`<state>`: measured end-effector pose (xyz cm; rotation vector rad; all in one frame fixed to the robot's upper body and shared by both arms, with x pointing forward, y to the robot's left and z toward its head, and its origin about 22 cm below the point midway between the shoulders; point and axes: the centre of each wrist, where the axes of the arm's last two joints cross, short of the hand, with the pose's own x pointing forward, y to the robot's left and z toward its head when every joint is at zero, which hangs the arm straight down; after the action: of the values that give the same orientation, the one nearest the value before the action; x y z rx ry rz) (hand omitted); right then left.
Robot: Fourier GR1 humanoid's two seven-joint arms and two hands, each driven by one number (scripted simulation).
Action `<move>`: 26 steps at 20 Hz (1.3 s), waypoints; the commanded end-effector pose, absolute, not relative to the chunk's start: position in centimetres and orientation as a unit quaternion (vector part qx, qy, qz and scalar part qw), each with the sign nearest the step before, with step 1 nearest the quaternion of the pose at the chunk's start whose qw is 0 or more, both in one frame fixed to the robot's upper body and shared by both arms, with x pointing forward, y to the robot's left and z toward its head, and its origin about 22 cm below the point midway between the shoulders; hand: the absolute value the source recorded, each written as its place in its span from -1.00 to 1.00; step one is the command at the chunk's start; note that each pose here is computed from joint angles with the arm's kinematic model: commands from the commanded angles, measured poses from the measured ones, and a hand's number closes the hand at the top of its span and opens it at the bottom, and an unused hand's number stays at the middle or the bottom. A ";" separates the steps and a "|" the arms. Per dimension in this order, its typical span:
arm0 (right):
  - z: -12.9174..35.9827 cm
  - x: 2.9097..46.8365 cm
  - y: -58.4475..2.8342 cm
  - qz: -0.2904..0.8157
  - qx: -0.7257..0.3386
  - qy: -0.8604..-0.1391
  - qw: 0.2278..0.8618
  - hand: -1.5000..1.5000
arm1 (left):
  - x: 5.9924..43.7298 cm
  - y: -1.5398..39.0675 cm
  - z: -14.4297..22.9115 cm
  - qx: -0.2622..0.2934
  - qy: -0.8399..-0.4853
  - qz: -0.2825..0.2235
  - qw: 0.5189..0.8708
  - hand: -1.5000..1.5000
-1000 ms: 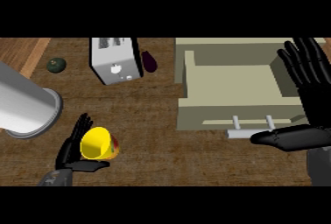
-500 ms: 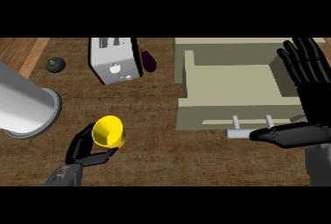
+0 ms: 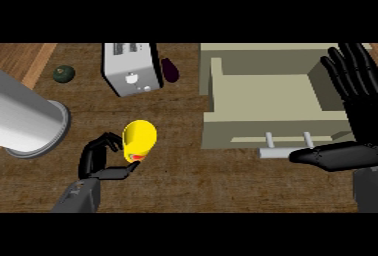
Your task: Pick up the cup, place it into the drawer and close the drawer
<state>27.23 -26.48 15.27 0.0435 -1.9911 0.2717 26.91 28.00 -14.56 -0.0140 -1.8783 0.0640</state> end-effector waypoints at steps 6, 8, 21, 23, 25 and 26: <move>14.4 26.4 -28.4 0.112 0.019 -0.832 0.544 -1.00 | 31.9 27.6 -10.7 -0.023 -0.866 0.092 0.491 1.00; 15.4 26.9 -28.1 0.113 0.019 -0.837 0.536 -1.00 | 33.4 26.2 -9.3 -0.064 -0.867 0.065 0.491 1.00; 14.0 26.0 -27.6 0.111 -0.012 -0.832 0.543 -1.00 | 41.0 15.2 6.1 -0.120 -0.882 -0.027 0.455 1.00; 13.8 26.5 -27.6 0.114 0.001 -0.830 0.546 -1.00 | 41.5 13.9 8.8 -0.122 -0.881 -0.042 0.456 1.00; 14.0 27.7 -26.8 0.109 0.008 -0.838 0.535 -1.00 | 42.9 11.0 11.3 -0.116 -0.878 -0.049 0.462 1.00; 14.1 27.4 -27.7 0.112 0.005 -0.836 0.537 -1.00 | 42.2 10.3 12.5 -0.114 -0.879 -0.053 0.461 1.00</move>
<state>26.93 -27.41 13.93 0.0064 -1.9786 0.2580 41.92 13.67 8.00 -0.2848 -2.1614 -0.0942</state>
